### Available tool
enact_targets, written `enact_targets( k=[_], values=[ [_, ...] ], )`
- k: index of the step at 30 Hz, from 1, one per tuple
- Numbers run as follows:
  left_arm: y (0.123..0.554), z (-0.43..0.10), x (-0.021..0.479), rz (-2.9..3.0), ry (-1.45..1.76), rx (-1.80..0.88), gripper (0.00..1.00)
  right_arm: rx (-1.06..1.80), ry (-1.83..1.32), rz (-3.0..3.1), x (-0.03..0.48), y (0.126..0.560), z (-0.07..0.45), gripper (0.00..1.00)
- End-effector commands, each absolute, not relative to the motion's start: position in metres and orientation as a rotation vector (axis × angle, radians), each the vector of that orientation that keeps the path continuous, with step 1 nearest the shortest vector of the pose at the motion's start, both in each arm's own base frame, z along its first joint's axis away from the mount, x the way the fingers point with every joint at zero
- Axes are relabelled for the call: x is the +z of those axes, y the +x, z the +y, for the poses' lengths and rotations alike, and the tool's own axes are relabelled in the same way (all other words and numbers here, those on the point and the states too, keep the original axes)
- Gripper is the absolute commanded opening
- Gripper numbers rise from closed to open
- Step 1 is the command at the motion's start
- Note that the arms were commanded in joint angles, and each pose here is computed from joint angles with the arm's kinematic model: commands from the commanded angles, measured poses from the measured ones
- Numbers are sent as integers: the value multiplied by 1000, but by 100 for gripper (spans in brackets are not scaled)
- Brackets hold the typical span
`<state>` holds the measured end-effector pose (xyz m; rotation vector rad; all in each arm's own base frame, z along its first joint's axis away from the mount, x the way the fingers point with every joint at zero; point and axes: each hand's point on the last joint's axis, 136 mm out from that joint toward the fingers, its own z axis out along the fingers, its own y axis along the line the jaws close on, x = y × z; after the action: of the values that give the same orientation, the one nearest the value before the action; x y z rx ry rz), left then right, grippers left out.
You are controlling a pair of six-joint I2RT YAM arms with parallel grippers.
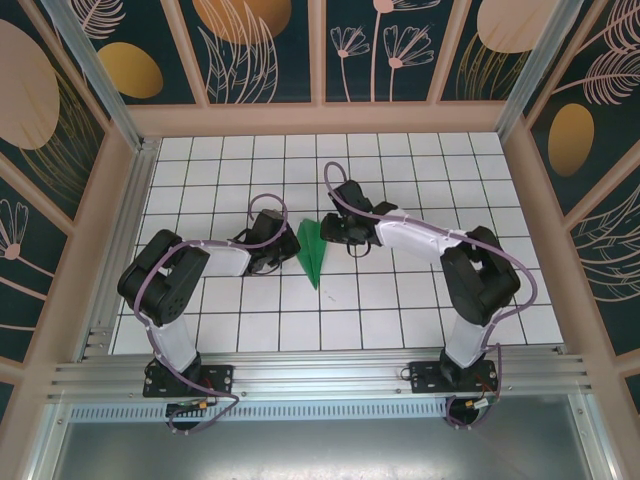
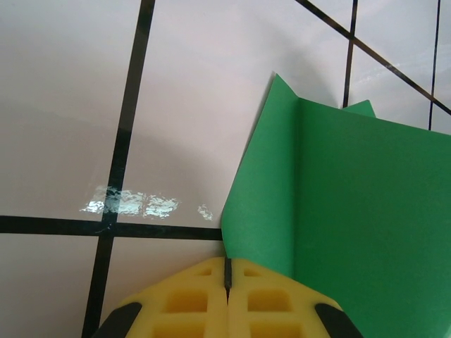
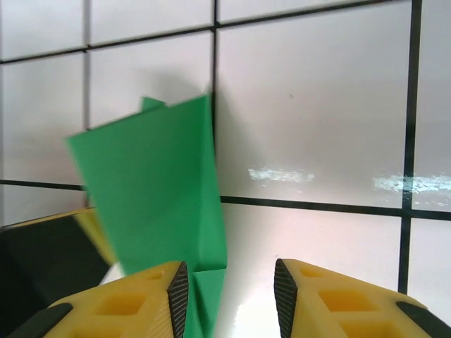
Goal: Fold a paper plane with a square sheet of paper (pick it up from the middle)
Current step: Move the paper plane to the top-center of the table.
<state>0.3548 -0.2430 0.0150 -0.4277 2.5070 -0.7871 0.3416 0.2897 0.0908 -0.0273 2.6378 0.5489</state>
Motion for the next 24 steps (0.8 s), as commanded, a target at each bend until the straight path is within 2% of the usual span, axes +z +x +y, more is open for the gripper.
enact_targets(
  k=[1,5,9,14,24],
  values=[
    [353,-255,20,2506,-424,-891,2,593,-36,2593,118,340,298,41],
    [354,-261,33,2463,-422,-958,0,574,-60,2590,121,336,302,41],
    [353,-257,24,2488,-436,-923,0,544,-102,2625,111,326,310,42],
    [351,-256,16,2504,-449,-917,0,475,-144,2680,92,313,312,49],
    [351,-254,15,2510,-458,-892,0,472,-140,2761,69,293,319,51]
  ],
)
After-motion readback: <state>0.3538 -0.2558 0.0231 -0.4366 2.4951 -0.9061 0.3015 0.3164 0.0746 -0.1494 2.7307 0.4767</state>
